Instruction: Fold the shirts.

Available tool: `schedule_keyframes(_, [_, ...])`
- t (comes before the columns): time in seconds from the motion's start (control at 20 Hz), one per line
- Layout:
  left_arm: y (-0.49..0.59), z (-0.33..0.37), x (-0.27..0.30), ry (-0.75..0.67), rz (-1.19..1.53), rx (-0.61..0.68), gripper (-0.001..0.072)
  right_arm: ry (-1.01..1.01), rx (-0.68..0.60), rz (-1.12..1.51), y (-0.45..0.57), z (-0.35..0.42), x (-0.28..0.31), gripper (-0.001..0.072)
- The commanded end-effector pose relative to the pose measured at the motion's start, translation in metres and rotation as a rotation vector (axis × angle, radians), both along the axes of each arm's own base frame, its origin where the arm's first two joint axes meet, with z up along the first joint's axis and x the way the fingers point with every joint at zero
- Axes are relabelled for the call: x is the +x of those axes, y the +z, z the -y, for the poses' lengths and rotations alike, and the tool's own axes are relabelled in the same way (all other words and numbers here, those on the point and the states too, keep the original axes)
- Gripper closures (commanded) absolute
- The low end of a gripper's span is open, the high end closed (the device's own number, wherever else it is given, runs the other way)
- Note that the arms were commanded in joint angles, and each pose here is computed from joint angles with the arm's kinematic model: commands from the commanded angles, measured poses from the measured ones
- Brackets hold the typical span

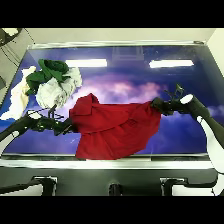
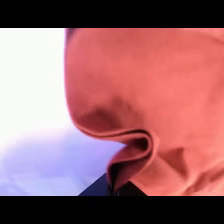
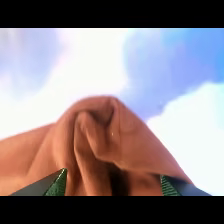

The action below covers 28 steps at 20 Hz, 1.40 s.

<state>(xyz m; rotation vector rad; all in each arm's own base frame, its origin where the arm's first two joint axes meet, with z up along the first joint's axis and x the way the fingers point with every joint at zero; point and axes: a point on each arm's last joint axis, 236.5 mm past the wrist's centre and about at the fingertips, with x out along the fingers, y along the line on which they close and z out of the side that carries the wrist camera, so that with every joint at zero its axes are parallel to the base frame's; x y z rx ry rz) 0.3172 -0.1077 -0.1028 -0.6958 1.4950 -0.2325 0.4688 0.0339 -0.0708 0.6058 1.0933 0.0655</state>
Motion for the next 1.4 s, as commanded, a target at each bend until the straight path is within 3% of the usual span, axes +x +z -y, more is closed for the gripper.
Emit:
schedule_keyframes(0.0, [0.016, 0.005, 0.005, -0.004, 0.043, -0.022, 0.0679, -0.012, -0.005, 0.052, 0.017, -0.002, 0.015, 0.0096])
schedule_keyframes(0.1, [0.020, 0.005, 0.006, -0.005, 0.054, -0.022, 0.0679, 0.029, -0.023, 0.106, 0.046, 0.001, 0.022, 0.0067])
schedule_keyframes(0.25, [0.021, 0.005, 0.006, -0.012, 0.063, -0.020, 0.0678, -0.079, -0.021, 0.123, 0.063, 0.046, 0.031, 0.0058])
schedule_keyframes(0.55, [0.021, 0.005, 0.006, -0.030, 0.076, -0.018, 0.0678, 0.015, 0.104, -0.224, -0.023, 0.025, -0.024, 0.0080])
schedule_keyframes(0.7, [0.025, 0.003, 0.011, -0.041, 0.102, -0.014, 0.0678, -0.050, 0.101, -0.205, -0.033, 0.014, -0.007, 0.0201])
schedule_keyframes(0.8, [0.047, -0.005, 0.032, -0.032, 0.179, -0.004, 0.0678, -0.115, 0.124, -0.162, -0.021, 0.015, 0.008, 0.0639])
schedule_keyframes(0.85, [0.067, -0.011, 0.050, -0.028, 0.245, 0.004, 0.0678, -0.112, 0.121, -0.124, -0.007, 0.017, 0.016, 0.0650])
schedule_keyframes(1.0, [0.197, -0.038, 0.119, -0.003, 0.601, 0.056, 0.0678, -0.003, 0.011, 0.170, 0.107, 0.025, 0.053, 0.0650])
schedule_keyframes(1.1, [0.332, -0.054, 0.143, 0.026, 0.917, 0.112, 0.0678, 0.025, -0.088, 0.467, 0.241, 0.030, 0.061, 0.0650])
schedule_keyframes(1.2, [0.498, -0.062, 0.120, 0.051, 1.298, 0.198, 0.0678, -0.006, -0.202, 0.792, 0.392, 0.035, 0.028, 0.0649])
schedule_keyframes(1.35, [0.665, -0.066, 0.026, 0.124, 1.712, 0.340, 0.0679, -0.076, -0.388, 1.179, 0.558, 0.036, -0.086, 0.0649])
